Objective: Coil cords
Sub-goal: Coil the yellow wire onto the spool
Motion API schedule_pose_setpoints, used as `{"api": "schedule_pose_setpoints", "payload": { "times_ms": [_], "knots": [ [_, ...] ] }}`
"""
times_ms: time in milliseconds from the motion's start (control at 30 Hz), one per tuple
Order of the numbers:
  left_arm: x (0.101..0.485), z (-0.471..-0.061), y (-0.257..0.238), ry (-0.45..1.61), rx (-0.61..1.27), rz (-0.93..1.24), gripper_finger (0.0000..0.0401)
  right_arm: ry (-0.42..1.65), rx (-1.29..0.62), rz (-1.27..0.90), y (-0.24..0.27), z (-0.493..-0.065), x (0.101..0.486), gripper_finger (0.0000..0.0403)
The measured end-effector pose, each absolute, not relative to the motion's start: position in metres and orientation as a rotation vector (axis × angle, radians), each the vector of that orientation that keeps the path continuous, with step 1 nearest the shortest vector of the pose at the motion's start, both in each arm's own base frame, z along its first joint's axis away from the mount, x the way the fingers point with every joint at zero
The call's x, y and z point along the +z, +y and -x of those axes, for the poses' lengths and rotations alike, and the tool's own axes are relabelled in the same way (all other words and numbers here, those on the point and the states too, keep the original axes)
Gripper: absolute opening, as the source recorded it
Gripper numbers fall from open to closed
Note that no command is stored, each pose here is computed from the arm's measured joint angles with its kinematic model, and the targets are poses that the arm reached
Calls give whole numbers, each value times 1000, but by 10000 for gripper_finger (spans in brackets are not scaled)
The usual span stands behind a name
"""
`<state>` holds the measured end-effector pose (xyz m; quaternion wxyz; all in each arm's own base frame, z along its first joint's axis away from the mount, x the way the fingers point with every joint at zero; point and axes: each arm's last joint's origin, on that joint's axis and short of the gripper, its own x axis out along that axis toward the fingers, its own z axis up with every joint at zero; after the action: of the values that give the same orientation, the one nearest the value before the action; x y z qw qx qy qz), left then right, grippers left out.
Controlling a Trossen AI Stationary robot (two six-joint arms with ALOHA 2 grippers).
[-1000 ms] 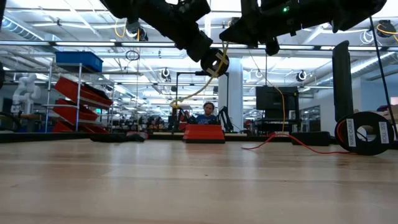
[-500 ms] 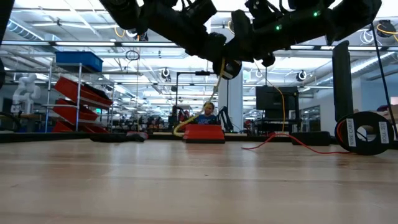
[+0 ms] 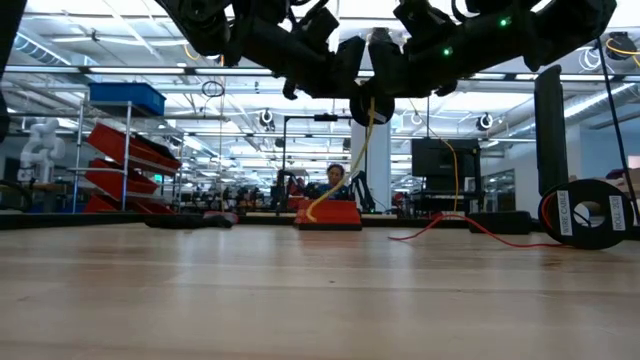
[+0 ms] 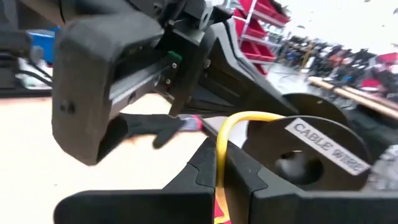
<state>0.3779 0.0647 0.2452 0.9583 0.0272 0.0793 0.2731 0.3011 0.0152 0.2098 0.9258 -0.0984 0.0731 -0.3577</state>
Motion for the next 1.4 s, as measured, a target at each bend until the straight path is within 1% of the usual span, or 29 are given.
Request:
{"api": "schedule_pose_setpoints", "payload": {
  "times_ms": [267,467,667,933,1133,1300,1400],
  "knots": [
    [247,-376,81,101,481,100,0,175,-759,282,15,-300,211,2],
    [253,-377,83,30,440,175,0,179,-760,286,13,-301,211,2],
    [255,-377,83,0,407,225,0,213,-764,304,11,-305,199,2],
    [254,-377,82,20,358,200,0,248,-757,321,13,-307,187,13],
    [255,-376,84,29,328,171,0,266,-732,300,20,-299,175,17],
    [264,-373,91,-14,295,176,0,293,-737,296,27,-286,160,17],
    [266,-371,95,-9,249,175,0,279,-729,276,30,-281,156,17]
  ]
}}
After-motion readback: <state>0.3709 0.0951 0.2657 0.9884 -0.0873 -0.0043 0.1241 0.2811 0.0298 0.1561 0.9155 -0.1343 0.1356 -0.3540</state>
